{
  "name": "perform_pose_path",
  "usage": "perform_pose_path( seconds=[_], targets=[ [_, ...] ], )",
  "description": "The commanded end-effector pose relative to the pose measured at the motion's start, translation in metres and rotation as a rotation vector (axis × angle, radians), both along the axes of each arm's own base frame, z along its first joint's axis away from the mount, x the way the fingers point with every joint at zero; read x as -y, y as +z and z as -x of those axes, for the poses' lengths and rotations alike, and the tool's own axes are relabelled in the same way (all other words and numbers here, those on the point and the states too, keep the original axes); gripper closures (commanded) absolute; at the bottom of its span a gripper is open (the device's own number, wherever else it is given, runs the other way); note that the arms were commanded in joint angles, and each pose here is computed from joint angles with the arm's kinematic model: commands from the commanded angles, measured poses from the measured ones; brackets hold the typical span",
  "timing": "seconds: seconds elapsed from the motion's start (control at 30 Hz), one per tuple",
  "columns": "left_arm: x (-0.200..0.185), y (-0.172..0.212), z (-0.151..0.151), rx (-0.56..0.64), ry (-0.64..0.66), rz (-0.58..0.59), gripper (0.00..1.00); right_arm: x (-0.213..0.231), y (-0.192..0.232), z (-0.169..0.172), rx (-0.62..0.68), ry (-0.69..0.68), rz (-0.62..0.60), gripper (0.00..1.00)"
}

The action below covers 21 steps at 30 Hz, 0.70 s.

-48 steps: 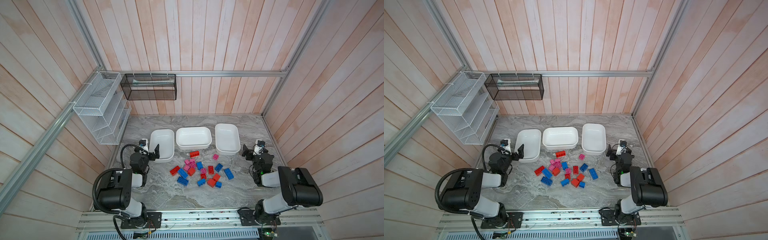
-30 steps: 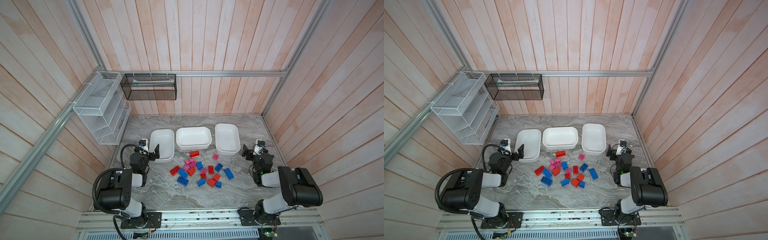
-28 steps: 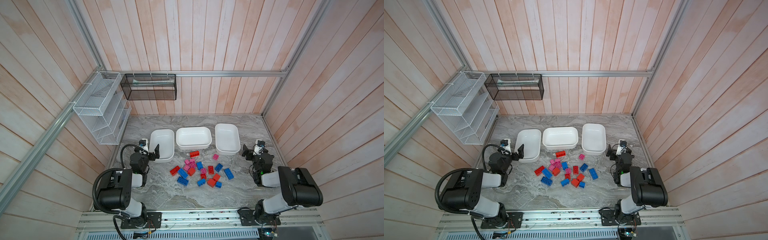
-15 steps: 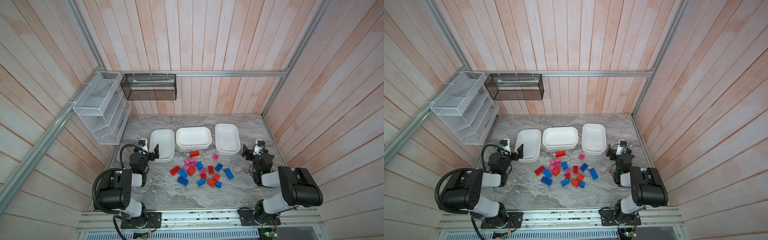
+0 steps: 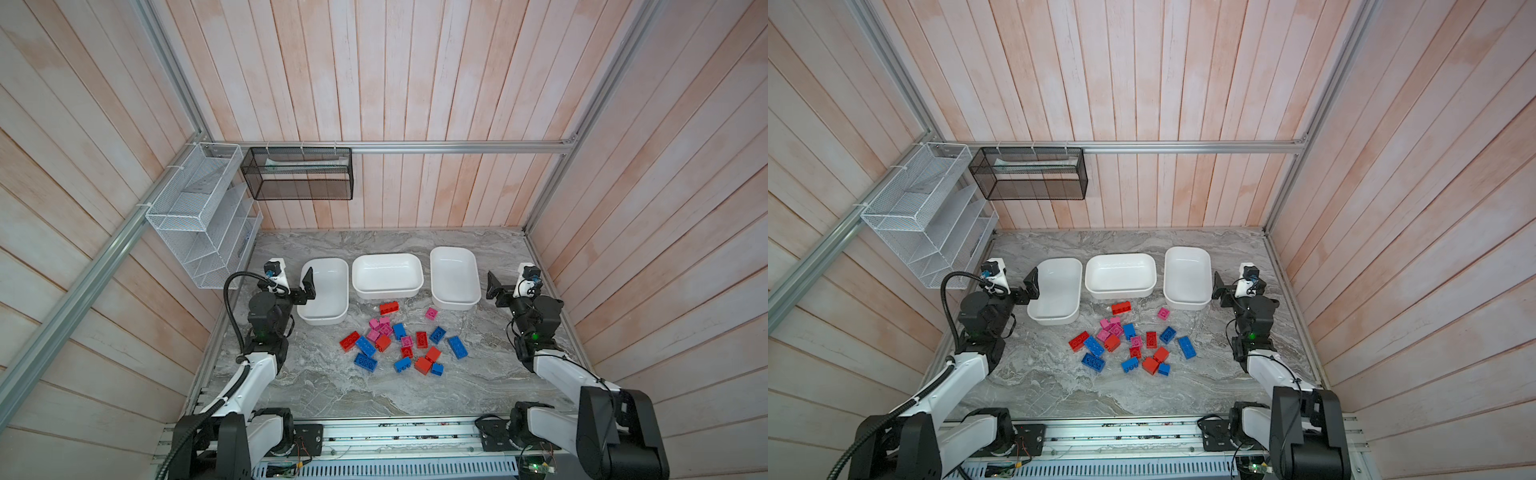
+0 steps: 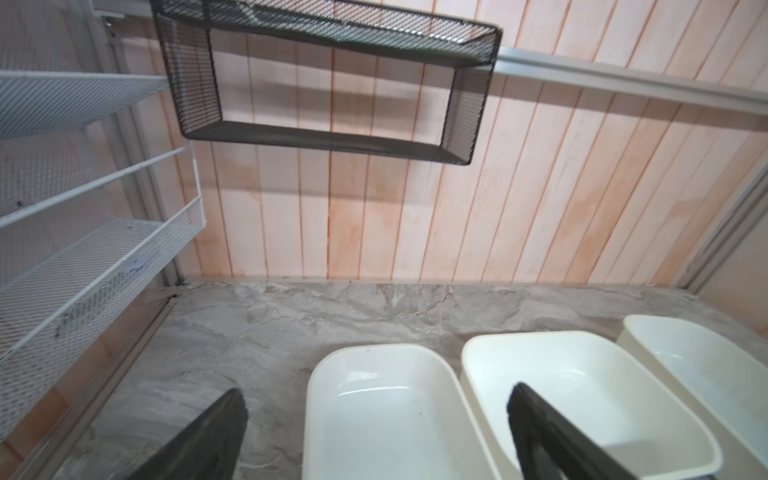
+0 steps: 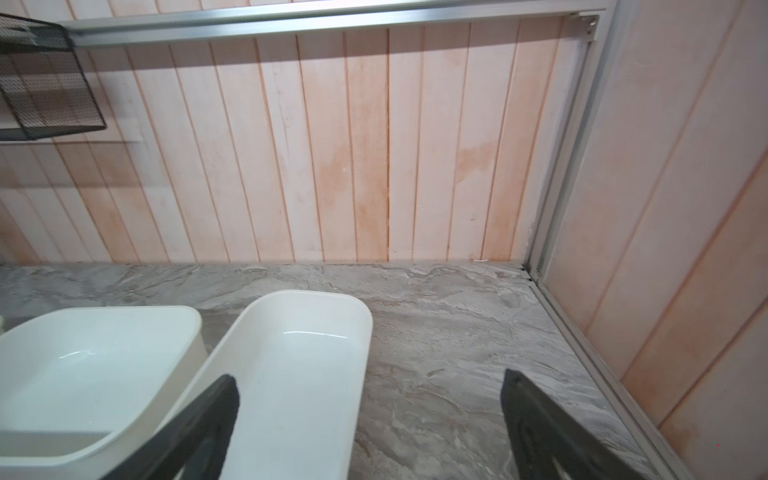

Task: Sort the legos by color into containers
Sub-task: 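Raise both arms from rest and move grippers over the brick pile, then lower the left gripper onto a red 2x4 brick and grasp it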

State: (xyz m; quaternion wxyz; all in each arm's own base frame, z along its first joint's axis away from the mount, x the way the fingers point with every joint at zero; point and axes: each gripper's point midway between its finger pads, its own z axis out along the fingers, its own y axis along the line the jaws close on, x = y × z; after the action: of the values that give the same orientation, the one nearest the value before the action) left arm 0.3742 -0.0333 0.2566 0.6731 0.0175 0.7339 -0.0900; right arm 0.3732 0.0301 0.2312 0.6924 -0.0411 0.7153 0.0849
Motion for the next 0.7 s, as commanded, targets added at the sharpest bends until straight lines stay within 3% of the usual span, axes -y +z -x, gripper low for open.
perform_pose_path(
  seconds=[0.0,0.2,0.43,0.53,0.67],
  targets=[
    [0.021,-0.039,0.016,-0.282,-0.079,-0.005,0.00,-0.031,-0.009,0.004,-0.134,0.119,-0.008,0.02],
    [0.072,-0.039,0.062,-0.465,-0.380,-0.106,0.01,-0.083,0.002,0.018,-0.234,0.318,0.038,0.02],
    [0.116,-0.059,0.122,-0.576,-0.726,-0.297,0.06,-0.126,-0.004,0.050,-0.353,0.508,0.096,0.02],
    [0.123,-0.077,0.134,-0.635,-0.778,-0.369,0.09,-0.128,-0.009,0.057,-0.365,0.504,0.116,0.02],
    [0.116,-0.118,0.136,-0.747,-0.746,-0.484,0.14,-0.131,-0.015,0.065,-0.388,0.517,0.119,0.02]
  ],
)
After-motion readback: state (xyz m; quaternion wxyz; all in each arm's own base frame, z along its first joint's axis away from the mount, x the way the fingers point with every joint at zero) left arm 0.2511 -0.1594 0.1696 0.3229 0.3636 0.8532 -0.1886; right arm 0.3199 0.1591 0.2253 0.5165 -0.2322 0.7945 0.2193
